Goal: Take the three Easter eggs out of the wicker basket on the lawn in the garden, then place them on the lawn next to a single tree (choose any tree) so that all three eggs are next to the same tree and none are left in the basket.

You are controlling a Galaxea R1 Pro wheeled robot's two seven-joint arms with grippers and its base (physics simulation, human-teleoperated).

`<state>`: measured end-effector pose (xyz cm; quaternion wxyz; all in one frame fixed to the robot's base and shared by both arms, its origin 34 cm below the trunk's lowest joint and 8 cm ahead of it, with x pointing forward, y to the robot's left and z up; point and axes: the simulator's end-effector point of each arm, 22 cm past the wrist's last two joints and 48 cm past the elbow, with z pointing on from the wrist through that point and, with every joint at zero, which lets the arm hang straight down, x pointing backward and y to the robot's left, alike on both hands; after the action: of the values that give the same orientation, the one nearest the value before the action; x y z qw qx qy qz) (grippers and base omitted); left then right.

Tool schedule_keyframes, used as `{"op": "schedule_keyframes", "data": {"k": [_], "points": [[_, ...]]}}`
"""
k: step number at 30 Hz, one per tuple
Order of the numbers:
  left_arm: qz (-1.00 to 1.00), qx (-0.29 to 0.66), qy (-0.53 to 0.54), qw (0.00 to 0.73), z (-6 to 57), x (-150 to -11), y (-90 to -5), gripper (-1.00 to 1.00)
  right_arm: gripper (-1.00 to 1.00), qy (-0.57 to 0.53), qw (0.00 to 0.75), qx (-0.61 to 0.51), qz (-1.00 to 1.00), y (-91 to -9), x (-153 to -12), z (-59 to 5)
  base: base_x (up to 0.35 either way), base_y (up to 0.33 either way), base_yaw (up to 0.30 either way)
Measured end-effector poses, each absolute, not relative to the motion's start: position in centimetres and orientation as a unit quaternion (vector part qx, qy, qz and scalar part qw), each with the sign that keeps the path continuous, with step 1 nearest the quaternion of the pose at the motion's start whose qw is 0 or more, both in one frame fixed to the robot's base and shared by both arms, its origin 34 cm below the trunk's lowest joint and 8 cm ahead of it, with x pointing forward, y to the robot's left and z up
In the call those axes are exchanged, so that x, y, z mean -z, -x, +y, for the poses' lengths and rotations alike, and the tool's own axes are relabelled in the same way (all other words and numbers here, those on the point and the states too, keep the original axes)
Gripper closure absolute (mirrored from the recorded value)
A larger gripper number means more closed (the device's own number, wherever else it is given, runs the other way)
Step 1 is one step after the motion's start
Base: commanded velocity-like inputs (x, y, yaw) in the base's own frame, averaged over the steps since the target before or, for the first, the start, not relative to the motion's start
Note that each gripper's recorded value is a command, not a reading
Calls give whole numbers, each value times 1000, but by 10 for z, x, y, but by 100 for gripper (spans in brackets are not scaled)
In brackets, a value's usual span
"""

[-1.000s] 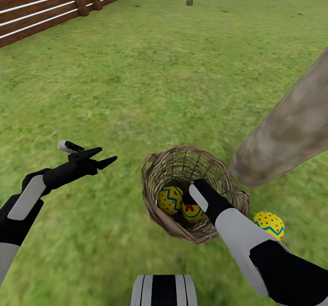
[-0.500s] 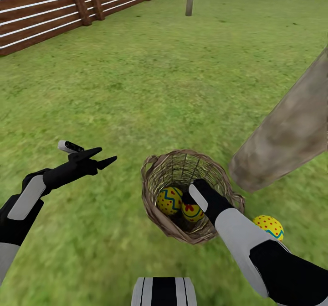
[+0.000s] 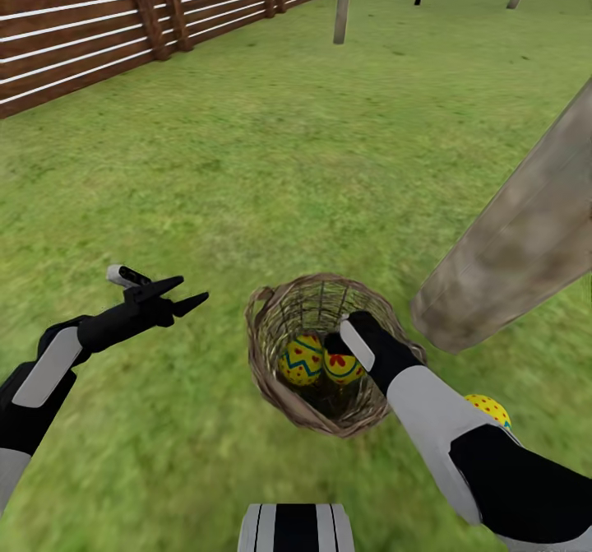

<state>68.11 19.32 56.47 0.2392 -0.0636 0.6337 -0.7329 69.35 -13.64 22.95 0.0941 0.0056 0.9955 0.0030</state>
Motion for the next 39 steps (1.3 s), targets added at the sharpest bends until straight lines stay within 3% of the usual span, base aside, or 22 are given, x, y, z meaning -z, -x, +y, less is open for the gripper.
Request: {"op": "schedule_keyframes", "data": {"k": [39], "points": [[623, 735, 26, 267, 190, -622, -670, -100, 100, -3, 141, 0, 990, -716, -291, -134, -13, 8, 0]]}}
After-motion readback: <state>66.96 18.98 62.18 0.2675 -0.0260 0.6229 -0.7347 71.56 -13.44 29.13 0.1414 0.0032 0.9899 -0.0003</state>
